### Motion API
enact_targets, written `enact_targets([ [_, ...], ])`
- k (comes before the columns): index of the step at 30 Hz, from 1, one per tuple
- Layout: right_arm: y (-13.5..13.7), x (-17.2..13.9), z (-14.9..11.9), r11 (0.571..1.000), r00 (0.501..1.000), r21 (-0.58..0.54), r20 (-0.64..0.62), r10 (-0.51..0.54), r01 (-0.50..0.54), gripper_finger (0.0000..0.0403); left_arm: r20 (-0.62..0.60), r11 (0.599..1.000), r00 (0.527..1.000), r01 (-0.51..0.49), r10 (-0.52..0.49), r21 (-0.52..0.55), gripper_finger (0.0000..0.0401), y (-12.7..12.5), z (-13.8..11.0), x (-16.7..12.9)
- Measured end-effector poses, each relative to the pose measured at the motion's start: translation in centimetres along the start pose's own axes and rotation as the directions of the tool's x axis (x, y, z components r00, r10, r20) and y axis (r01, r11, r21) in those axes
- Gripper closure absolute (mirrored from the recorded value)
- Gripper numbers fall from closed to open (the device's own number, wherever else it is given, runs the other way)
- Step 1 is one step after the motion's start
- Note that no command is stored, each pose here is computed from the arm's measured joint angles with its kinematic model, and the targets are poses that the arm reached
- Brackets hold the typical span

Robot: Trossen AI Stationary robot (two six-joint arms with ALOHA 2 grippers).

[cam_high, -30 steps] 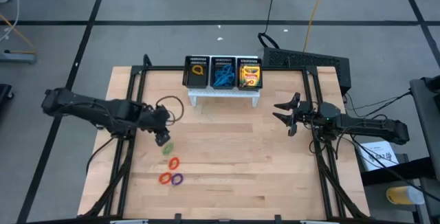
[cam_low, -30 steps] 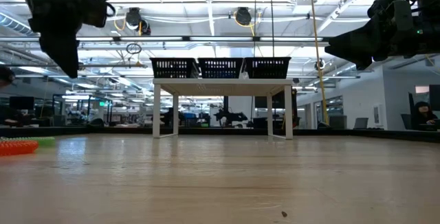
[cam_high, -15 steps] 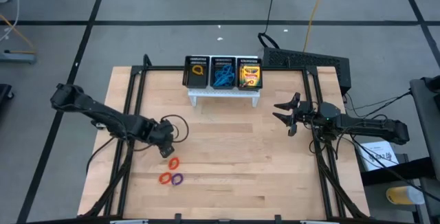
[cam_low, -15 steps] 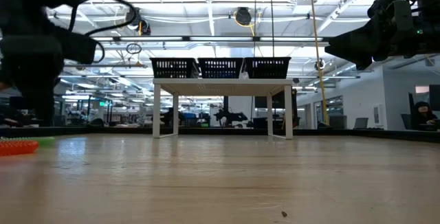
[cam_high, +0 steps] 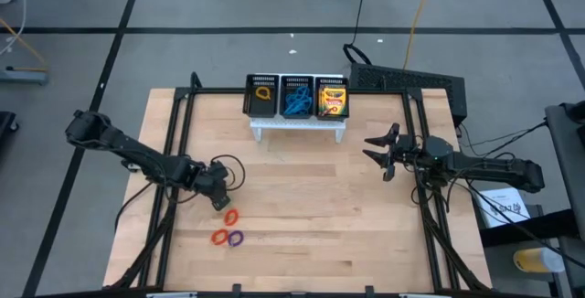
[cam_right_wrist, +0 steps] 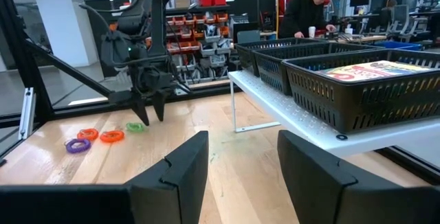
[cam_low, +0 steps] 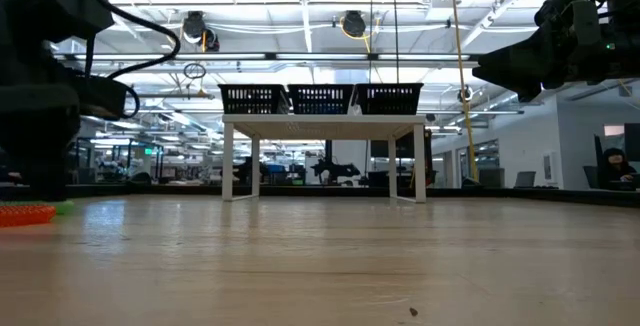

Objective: Pick & Place Office Desk Supplies
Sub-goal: Put the green spring keychain into the left black bin

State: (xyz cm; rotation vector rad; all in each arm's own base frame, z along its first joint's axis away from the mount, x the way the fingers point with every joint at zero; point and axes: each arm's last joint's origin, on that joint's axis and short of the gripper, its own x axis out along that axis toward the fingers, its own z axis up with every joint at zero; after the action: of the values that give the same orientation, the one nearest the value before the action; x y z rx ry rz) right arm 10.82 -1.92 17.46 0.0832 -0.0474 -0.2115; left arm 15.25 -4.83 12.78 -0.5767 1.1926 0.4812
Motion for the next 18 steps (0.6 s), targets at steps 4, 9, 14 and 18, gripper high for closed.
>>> enact_targets([
  [4, 0.0, 0.0, 0.1, 1.000, 1.000, 0.000, 0.009, 0.001, -0.001, 0.0238, -0.041, 1.000, 0.999, -0.005, 0.005, 0.006, 0.0188, 0.3, -0.2, -0.2],
  [9, 0.0, 0.0, 0.1, 1.000, 1.000, 0.000, 0.009, 0.001, -0.001, 0.0238, 0.016, 0.997, 0.998, 0.066, -0.066, 0.041, 0.0187, 0.0, -0.2, -0.8],
  [14, 0.0, 0.0, 0.2, 1.000, 1.000, 0.001, 0.016, 0.002, -0.002, 0.0238, 0.041, 0.973, 0.985, 0.160, -0.169, 0.166, 0.0187, -1.2, -0.5, -1.2],
  [18, 0.0, 0.0, 0.2, 1.000, 1.000, 0.001, 0.016, 0.002, -0.002, 0.0238, 0.033, 0.957, 0.981, 0.177, -0.189, 0.230, 0.0188, -1.9, -0.9, -0.9],
])
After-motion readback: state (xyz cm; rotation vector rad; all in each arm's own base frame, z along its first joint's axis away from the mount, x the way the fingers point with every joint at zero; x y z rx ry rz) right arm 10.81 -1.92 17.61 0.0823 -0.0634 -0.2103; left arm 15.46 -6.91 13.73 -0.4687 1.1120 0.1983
